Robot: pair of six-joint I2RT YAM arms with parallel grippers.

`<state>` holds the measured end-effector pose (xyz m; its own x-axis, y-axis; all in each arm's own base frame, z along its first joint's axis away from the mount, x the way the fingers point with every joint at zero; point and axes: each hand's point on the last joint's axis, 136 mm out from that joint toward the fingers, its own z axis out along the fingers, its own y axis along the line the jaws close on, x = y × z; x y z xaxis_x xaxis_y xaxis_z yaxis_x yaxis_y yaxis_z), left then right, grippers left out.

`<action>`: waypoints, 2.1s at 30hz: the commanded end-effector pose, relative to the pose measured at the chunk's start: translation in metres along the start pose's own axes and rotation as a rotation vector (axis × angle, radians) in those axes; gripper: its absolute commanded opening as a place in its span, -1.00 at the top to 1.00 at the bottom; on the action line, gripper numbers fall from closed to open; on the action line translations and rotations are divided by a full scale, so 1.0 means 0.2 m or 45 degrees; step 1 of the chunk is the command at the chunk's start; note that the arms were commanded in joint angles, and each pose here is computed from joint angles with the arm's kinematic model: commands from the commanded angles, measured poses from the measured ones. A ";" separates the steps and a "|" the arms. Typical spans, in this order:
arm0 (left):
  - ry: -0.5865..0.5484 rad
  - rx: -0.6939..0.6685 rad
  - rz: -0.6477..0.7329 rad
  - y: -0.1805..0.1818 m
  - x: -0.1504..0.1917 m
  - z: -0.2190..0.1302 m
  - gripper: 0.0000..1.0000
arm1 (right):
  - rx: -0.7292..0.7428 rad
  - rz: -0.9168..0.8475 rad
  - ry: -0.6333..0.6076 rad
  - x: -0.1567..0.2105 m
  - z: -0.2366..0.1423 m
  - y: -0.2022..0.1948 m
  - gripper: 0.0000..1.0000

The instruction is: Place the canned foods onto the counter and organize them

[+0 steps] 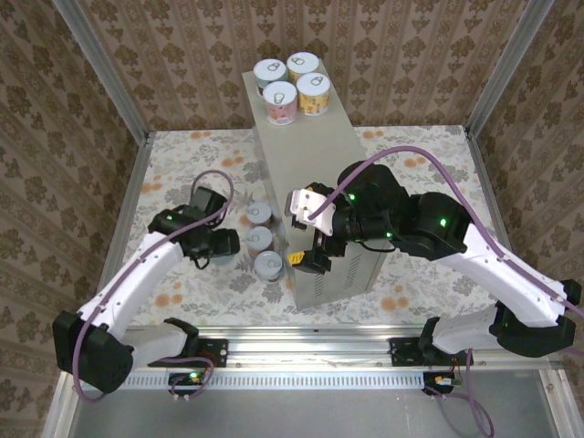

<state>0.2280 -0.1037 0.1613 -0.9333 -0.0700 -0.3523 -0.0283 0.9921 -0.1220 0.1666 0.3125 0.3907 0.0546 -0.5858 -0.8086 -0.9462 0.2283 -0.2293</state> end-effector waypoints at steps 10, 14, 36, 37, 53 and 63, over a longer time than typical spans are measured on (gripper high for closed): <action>-0.255 0.442 0.406 -0.31 -0.23 -0.72 0.14 | 0.295 -0.021 -0.047 0.02 -0.09 -0.17 -1.00; -0.339 0.580 0.506 -0.42 -0.29 -0.95 0.14 | 0.369 -0.004 -0.044 0.06 -0.12 -0.22 -1.00; -0.447 0.999 0.998 -0.93 -0.26 -1.42 0.13 | 0.334 0.056 -0.270 -0.04 -0.13 -0.26 -1.00; -0.443 1.016 1.015 -0.95 -0.25 -1.42 0.14 | 0.338 0.058 -0.274 -0.04 -0.11 -0.28 -1.00; -0.431 1.094 1.149 -1.07 -0.16 -1.45 0.13 | 0.315 0.095 -0.320 -0.11 0.01 -0.38 -0.85; -0.471 1.080 1.141 -1.08 -0.19 -1.42 0.06 | 0.303 0.189 -0.352 -0.09 -0.02 -0.39 -0.29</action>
<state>0.1696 -0.2859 0.4443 -0.4295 0.4698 -0.7712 0.8880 0.3753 -0.2659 0.2411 0.3062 0.4024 0.0453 -0.4033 -0.9139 -0.8536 0.4596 -0.2452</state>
